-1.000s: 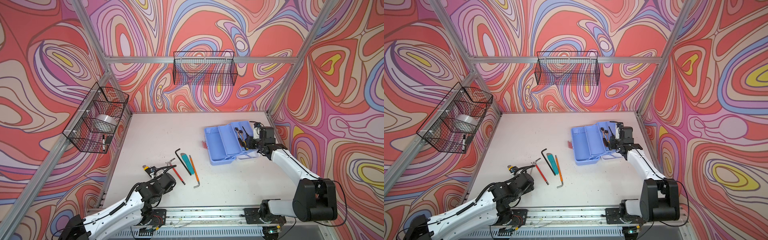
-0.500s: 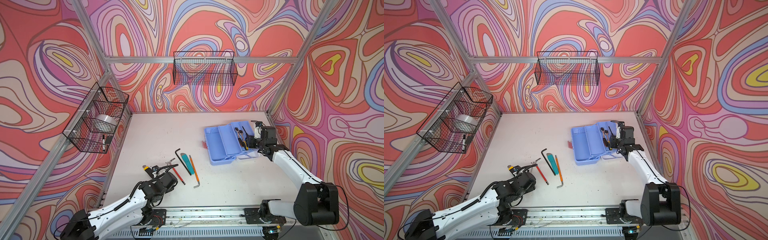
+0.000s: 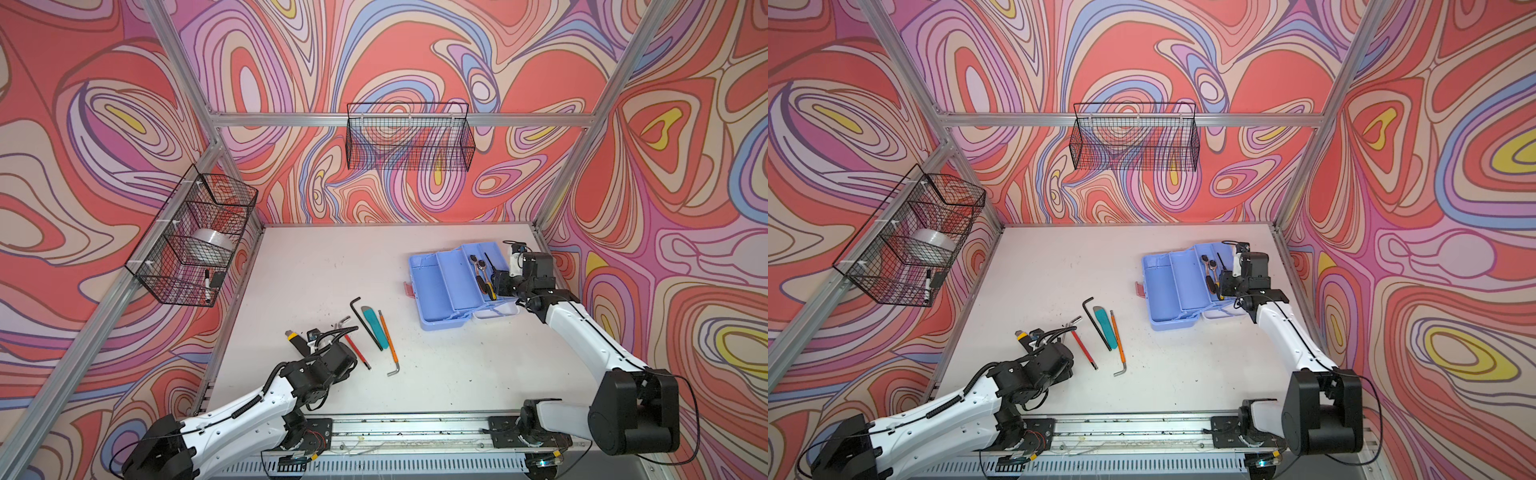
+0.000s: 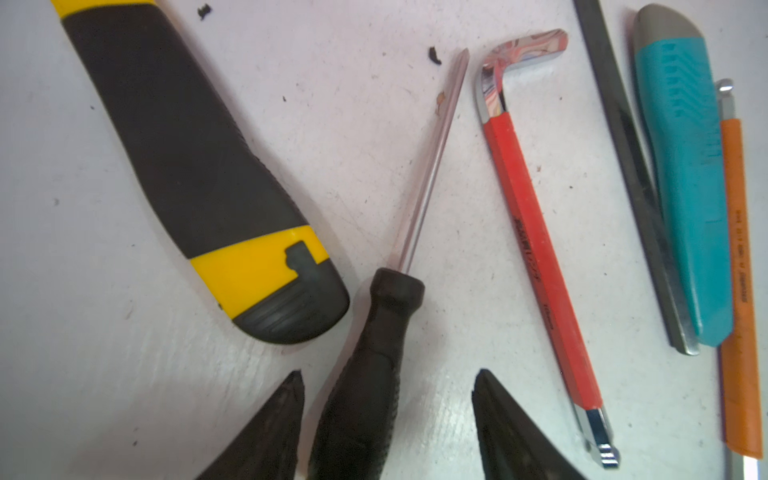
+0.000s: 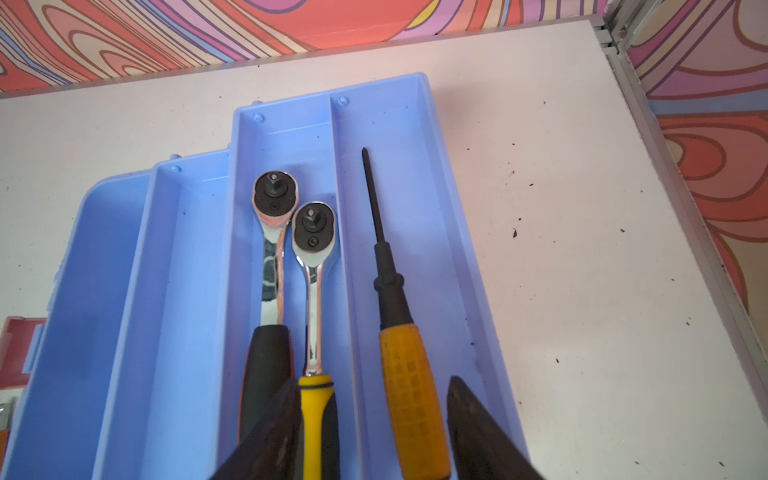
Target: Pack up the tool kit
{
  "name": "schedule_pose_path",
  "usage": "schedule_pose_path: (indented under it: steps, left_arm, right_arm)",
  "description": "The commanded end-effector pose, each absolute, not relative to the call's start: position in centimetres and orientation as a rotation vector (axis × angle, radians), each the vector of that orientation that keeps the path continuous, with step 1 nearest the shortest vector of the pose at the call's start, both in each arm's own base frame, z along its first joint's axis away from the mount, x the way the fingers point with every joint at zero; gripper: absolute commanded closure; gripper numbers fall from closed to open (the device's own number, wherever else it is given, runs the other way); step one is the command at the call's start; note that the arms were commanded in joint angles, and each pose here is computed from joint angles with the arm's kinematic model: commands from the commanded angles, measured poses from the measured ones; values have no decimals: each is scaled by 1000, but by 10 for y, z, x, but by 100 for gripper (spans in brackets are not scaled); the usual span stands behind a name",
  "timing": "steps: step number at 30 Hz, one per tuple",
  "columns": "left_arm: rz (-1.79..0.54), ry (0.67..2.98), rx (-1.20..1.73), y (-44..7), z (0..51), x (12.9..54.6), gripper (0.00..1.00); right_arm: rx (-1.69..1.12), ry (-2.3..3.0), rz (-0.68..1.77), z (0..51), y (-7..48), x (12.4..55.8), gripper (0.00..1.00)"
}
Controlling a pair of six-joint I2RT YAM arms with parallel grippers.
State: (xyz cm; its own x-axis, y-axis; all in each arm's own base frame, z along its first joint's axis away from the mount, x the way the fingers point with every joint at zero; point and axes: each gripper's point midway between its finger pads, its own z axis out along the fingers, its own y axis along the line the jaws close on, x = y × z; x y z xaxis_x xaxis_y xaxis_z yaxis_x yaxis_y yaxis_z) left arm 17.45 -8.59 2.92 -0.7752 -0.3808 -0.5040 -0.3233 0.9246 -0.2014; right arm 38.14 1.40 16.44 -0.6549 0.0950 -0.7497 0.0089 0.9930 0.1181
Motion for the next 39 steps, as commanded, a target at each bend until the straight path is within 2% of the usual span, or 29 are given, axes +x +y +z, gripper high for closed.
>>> schedule_pose_path:
  steps: [1, 27, 39]
  left_arm:
    - [-113, 2498, -479, -85, 29, 180, 37]
    - [-58, 2514, -389, -98, 28, 203, 63]
    - [-69, 2565, -395, -98, 12, 199, 74]
  right_arm:
    - [78, 2254, 140, 174, 14, 381, 42]
    - [77, 2258, 123, 174, 12, 378, 42]
    - [75, 2257, 124, 175, 12, 378, 42]
